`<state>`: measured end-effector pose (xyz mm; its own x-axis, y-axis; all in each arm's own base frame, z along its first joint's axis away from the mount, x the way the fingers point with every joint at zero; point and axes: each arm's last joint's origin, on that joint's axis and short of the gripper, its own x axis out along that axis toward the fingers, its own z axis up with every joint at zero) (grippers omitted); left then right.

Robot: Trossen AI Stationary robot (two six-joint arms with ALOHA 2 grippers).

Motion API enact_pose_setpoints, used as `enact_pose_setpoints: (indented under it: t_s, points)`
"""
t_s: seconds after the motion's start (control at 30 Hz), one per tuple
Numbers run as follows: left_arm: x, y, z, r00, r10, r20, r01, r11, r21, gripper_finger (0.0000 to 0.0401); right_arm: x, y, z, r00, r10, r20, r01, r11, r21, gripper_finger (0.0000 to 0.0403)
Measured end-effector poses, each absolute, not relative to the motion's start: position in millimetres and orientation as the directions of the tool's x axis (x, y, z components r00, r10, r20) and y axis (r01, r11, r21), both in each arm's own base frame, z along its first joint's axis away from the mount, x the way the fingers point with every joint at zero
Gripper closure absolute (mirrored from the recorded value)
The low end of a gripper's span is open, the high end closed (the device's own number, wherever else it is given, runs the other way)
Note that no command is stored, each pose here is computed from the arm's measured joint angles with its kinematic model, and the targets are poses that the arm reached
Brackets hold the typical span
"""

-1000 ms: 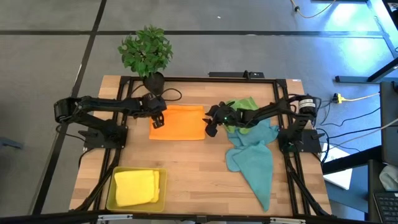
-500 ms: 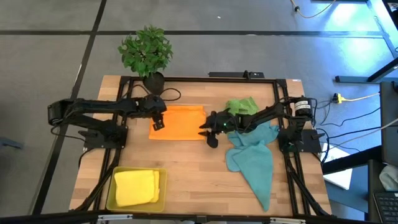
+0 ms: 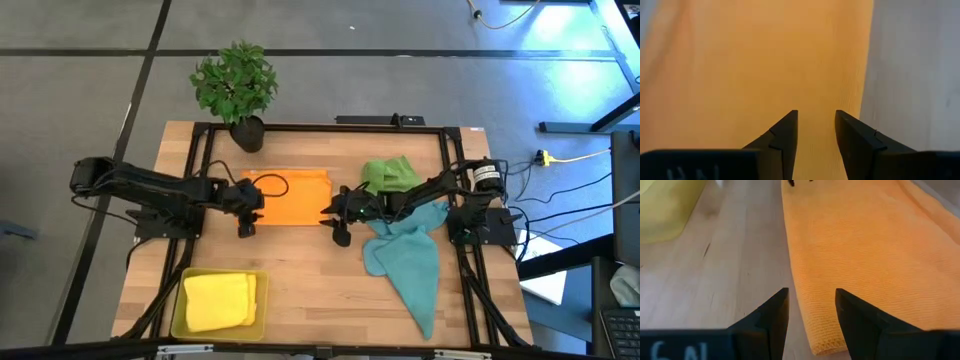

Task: Fold microfiber towels
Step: Fold the orange microfiber cloth

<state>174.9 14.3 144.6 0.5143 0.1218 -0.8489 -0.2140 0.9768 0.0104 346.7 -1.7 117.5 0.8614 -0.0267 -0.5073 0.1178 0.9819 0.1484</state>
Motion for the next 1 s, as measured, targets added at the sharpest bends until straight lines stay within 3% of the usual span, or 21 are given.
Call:
enact_pose_setpoints:
  t_s: [0.2, 0.37, 0.6, 0.8, 1.0]
  points:
    - [162, 7, 127, 0.464, 0.099, -0.88, -0.221, 0.975, -0.008, 0.028, 347, -1, 117, 0.86, -0.026, -0.509, 0.126, 0.979, 0.163, 0.0276]
    - [164, 4, 126, 0.497, 0.087, -0.864, -0.205, 0.979, -0.019, 0.028, 347, 3, 117, 0.86, -0.017, -0.51, 0.116, 0.98, 0.163, 0.0327]
    - [176, -10, 132, 0.598, -0.116, -0.793, 0.025, 0.992, -0.126, 0.0296, 346, 3, 116, 0.855, -0.016, -0.518, 0.118, 0.98, 0.163, 0.0379]
    - [182, -12, 146, 0.672, -0.067, -0.738, 0.061, 0.998, -0.036, 0.0302, 347, -4, 111, 0.843, -0.141, -0.52, 0.22, 0.971, 0.094, 0.0398]
    - [189, -10, 172, 0.761, -0.009, -0.649, 0.053, 0.997, 0.049, 0.0302, 365, -10, 85, 0.807, -0.076, -0.585, 0.181, 0.976, 0.122, 0.0397]
